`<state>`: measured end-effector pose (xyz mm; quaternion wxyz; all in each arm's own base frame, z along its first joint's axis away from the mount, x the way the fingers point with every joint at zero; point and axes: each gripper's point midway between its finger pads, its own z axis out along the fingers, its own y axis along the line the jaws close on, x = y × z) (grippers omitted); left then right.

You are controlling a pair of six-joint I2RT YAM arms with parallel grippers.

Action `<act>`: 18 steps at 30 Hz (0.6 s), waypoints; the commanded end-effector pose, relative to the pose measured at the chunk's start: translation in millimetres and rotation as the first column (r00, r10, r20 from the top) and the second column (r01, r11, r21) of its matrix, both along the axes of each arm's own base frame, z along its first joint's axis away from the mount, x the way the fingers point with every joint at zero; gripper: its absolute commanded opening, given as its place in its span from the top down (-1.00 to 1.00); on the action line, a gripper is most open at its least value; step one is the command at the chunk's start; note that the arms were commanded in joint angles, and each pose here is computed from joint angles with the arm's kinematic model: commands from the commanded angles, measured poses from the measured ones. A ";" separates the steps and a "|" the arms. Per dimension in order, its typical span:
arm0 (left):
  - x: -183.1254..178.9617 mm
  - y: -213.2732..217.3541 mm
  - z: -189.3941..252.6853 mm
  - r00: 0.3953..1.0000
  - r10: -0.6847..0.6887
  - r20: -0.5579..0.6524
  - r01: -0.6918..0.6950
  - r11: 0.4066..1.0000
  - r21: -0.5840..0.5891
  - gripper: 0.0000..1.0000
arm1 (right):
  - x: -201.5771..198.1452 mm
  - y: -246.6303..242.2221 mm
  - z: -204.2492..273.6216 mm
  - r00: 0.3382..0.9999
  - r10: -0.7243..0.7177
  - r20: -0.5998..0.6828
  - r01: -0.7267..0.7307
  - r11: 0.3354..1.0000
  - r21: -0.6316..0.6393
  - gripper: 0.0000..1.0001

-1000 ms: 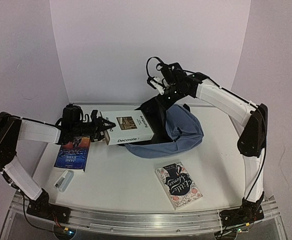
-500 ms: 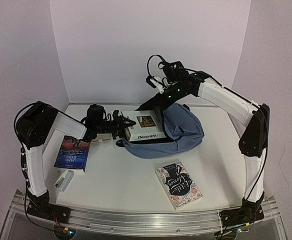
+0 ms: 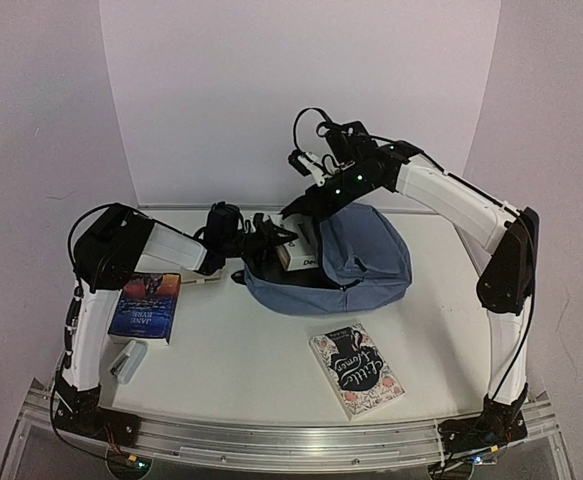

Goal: Pack the student bag
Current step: Place the stationery in the student bag.

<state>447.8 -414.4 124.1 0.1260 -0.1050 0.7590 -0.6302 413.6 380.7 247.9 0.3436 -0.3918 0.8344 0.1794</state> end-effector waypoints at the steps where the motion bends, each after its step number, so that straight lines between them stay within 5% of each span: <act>1: 16.0 -25.1 32.9 0.995 -0.007 0.098 0.011 0.999 -0.039 0.69 | -9.5 12.4 59.5 0.995 0.049 0.083 -0.060 0.989 0.137 1.00; 8: 14.9 -24.6 7.6 0.999 -0.015 0.042 0.013 0.999 0.046 0.30 | -9.1 4.8 60.7 0.994 0.040 0.101 -0.052 0.992 0.117 1.00; 12: 0.2 -16.9 15.7 0.997 -0.040 0.063 0.037 0.999 0.035 0.74 | -6.7 -5.3 59.2 0.994 0.027 0.107 -0.037 0.994 0.100 1.00; 18: -30.9 -12.5 38.4 0.981 -0.157 0.118 0.153 0.987 0.045 0.85 | -5.1 -20.1 54.9 0.991 0.030 0.134 -0.037 0.998 0.052 1.00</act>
